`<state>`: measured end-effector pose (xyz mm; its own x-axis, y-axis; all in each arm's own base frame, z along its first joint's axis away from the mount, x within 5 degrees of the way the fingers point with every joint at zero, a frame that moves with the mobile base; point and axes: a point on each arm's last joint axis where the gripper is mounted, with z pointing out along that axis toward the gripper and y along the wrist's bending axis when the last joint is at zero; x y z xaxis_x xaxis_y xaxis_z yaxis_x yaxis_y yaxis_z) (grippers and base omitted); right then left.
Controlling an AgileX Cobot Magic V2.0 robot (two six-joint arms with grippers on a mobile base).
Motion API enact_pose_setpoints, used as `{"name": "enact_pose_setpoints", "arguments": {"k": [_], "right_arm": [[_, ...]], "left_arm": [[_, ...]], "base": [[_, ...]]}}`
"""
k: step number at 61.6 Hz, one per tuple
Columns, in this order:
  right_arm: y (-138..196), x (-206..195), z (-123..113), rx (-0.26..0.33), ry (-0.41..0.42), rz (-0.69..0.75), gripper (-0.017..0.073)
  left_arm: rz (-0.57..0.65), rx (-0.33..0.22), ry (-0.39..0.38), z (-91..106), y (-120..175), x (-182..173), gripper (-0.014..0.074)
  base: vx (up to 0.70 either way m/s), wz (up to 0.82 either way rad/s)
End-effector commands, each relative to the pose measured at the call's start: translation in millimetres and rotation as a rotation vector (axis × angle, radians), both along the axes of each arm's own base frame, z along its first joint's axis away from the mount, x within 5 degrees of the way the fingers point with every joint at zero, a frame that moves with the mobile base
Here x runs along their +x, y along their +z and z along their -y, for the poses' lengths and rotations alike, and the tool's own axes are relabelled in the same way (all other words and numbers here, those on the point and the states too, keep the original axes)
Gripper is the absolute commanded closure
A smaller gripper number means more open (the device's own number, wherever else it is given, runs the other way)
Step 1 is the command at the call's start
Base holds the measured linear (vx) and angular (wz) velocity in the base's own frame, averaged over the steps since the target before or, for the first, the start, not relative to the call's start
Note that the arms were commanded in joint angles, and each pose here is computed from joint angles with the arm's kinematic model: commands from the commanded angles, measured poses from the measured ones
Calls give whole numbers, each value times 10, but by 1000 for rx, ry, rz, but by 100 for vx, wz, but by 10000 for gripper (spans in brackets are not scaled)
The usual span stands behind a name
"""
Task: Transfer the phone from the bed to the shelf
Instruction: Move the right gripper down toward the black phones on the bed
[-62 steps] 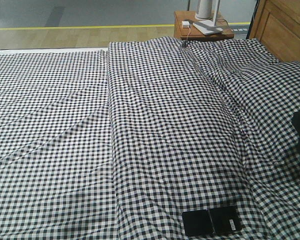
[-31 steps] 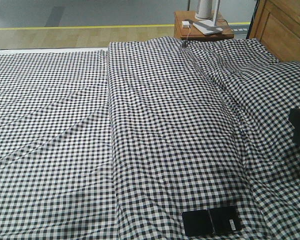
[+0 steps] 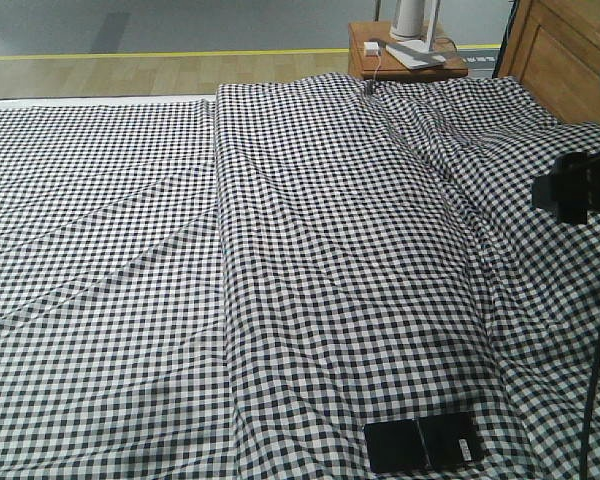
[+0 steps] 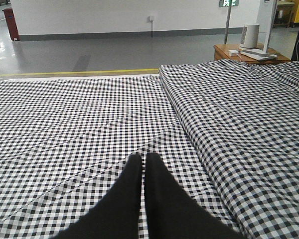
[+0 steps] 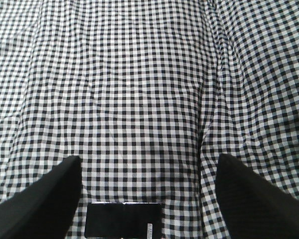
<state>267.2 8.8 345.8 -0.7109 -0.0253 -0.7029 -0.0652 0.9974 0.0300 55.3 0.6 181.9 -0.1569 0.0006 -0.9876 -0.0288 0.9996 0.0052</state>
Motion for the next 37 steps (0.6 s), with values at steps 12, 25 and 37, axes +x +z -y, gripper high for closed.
{"name": "enact_pose_setpoints", "arguments": {"k": [12,25,37], "right_arm": [[250,169,401,45,-36,32,28],[-71,244,873,193,-11,-113,29],[-490,356,1259,347,35,-205,30]], "left_arm": [[76,-6,4,-5,61,5,593],[76,-6,4,-5,61,5,593],[76,-6,4,-5,61,5,593]], "base": [[0,0],[0,0],[0,0]]}}
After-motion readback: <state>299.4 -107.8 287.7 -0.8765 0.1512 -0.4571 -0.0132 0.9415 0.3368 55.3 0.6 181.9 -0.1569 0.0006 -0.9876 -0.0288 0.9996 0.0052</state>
